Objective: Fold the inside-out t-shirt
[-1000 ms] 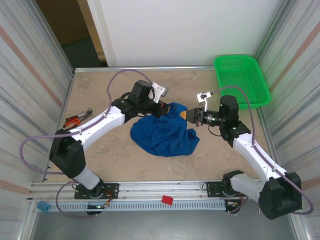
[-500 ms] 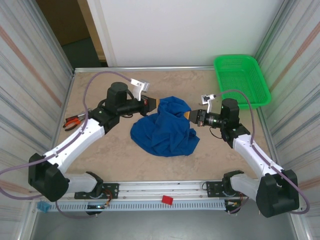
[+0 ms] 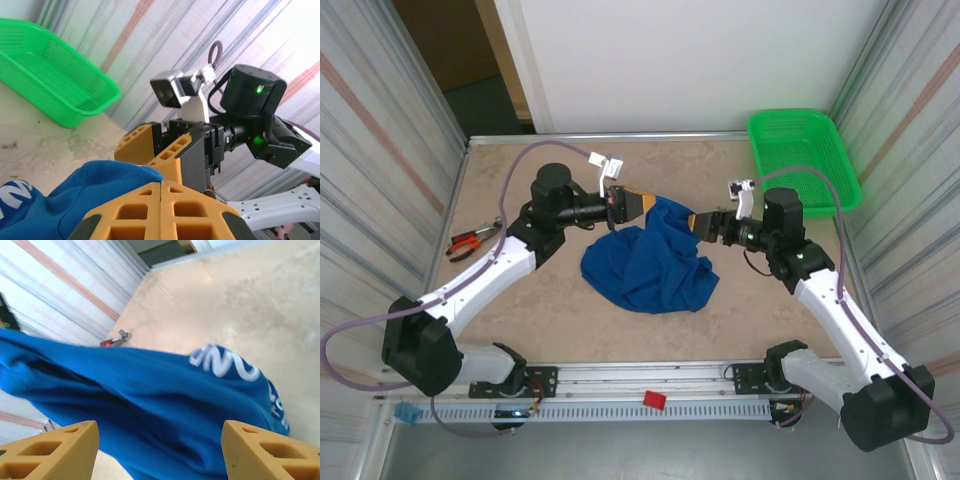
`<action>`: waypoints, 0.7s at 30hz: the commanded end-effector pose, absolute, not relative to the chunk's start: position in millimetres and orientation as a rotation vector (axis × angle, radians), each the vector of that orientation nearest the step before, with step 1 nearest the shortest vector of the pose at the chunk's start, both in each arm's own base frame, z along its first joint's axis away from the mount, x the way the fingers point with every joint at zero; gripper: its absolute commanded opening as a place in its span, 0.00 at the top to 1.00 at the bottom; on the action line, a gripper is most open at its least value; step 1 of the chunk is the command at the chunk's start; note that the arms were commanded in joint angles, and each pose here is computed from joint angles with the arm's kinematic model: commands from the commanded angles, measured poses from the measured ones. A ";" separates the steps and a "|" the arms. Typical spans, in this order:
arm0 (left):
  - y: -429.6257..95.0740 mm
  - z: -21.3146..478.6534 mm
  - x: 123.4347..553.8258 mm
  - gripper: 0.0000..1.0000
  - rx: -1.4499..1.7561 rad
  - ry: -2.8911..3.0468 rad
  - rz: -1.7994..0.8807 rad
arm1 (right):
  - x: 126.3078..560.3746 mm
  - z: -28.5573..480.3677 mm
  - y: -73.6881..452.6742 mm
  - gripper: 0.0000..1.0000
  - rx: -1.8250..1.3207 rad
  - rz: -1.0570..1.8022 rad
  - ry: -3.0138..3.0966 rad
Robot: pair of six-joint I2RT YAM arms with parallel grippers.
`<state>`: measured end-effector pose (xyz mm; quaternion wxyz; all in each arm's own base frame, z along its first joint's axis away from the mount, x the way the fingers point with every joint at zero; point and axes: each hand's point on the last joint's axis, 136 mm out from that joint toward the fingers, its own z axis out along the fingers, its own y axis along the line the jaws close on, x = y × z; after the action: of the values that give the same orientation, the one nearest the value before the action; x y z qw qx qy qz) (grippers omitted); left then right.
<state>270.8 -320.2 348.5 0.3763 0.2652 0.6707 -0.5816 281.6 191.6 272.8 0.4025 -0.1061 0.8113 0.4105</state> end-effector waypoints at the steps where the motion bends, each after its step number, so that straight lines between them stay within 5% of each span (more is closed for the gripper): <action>1: -323.9 385.4 256.5 1.00 0.755 1.588 -1.555 | 286.2 268.5 202.3 0.35 -0.380 0.950 2.080; 8: -325.0 391.0 253.6 1.00 0.747 1.592 -1.559 | 302.2 256.5 249.2 0.37 -0.541 1.029 2.108; 9: -323.6 391.0 255.5 1.00 0.729 1.595 -1.548 | 302.0 253.7 254.4 0.47 -0.567 1.050 2.114; 11: -318.8 388.0 261.5 1.00 0.691 1.613 -1.521 | 300.4 251.6 255.4 0.93 -0.593 1.091 2.121; 12: -314.4 382.9 267.1 1.00 0.663 1.642 -1.493 | 298.7 255.2 250.9 1.00 -0.591 1.115 2.116; 21: -258.0 295.1 328.9 1.00 0.331 1.867 -1.292 | 235.3 340.2 220.7 1.00 -0.713 1.532 1.810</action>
<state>311.3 -274.7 318.5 0.4020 0.1734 0.7226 -0.5349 278.7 211.9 306.1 0.3610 -0.2099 0.7567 0.5031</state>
